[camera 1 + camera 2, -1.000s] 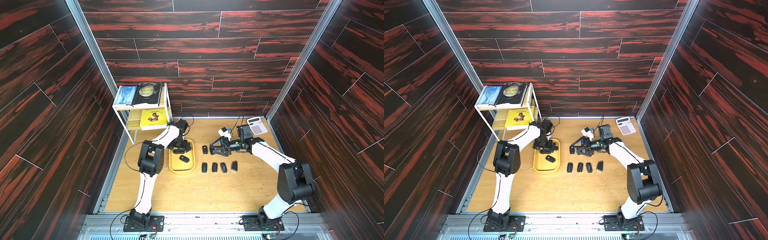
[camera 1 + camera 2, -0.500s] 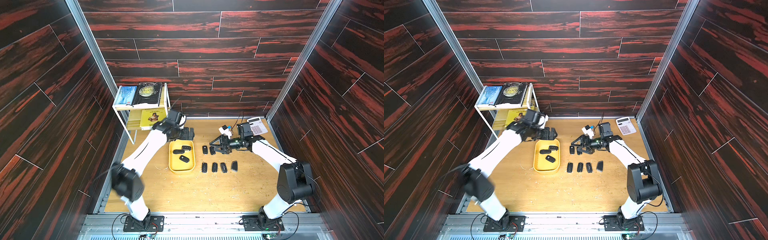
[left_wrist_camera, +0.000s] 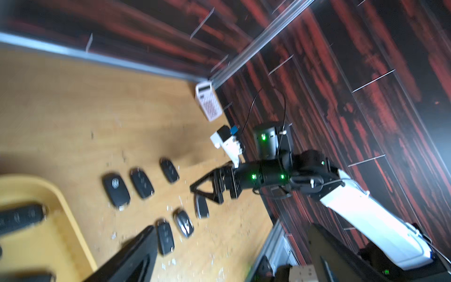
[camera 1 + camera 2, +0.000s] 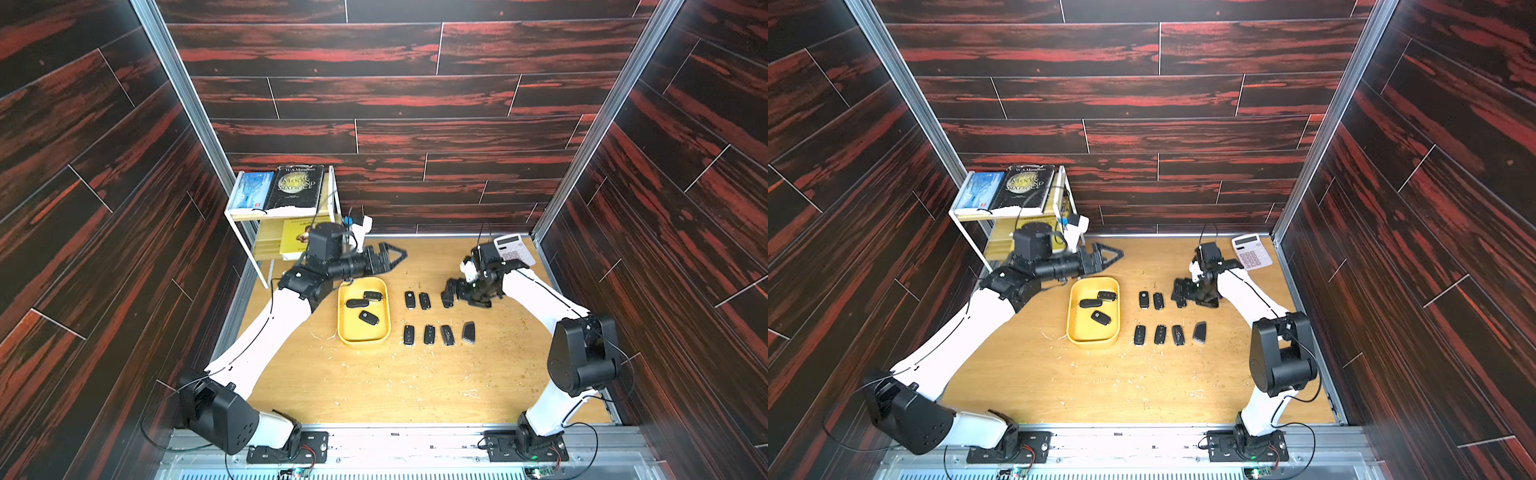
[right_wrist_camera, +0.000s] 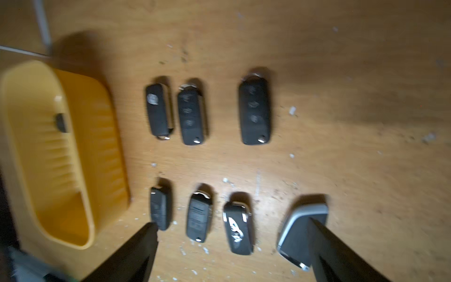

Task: Place the car key into the storage box
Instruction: Pick up the car key from the center of the board.

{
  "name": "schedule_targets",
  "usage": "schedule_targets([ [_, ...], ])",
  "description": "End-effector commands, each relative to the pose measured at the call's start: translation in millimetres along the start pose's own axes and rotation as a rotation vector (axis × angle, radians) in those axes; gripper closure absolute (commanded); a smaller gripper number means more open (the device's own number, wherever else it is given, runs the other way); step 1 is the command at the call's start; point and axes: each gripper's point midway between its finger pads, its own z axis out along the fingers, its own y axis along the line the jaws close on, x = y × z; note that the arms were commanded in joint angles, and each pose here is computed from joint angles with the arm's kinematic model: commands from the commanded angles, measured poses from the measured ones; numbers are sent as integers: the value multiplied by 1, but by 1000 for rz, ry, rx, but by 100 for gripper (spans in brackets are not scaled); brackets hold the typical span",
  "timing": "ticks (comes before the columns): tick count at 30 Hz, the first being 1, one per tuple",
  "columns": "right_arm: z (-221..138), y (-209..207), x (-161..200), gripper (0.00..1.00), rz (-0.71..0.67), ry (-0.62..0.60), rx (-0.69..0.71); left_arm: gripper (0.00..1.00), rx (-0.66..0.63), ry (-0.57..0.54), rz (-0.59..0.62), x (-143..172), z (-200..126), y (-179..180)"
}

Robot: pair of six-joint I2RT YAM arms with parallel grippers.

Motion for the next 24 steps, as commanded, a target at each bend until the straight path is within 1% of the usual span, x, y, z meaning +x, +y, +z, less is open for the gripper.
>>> schedule_targets([
  [1,-1,-37,28,1,9,53,176,0,81,-61,54,-11,-32,-42],
  [3,-1,-45,36,1,23,57,207,0,71,-75,66,-12,-39,-45],
  [5,-2,-47,44,2,29,55,207,0,43,-82,79,-10,-43,-42],
  [8,0,-49,57,9,44,77,200,0,31,-76,83,-7,-44,-40],
  [10,2,-51,65,9,52,77,196,0,35,-57,81,-4,-43,-40],
  [12,6,-54,73,12,66,85,196,0,32,-51,84,-3,-43,-39],
  [14,14,-53,82,17,83,100,172,0,39,-58,94,-3,-45,-41],
  [15,18,-53,84,19,90,101,166,0,42,-60,96,-3,-45,-42],
  [20,35,-55,88,20,123,101,164,0,59,-54,101,-1,-47,-45],
  [24,42,-52,83,22,119,91,184,0,55,-43,115,4,-51,-46],
])
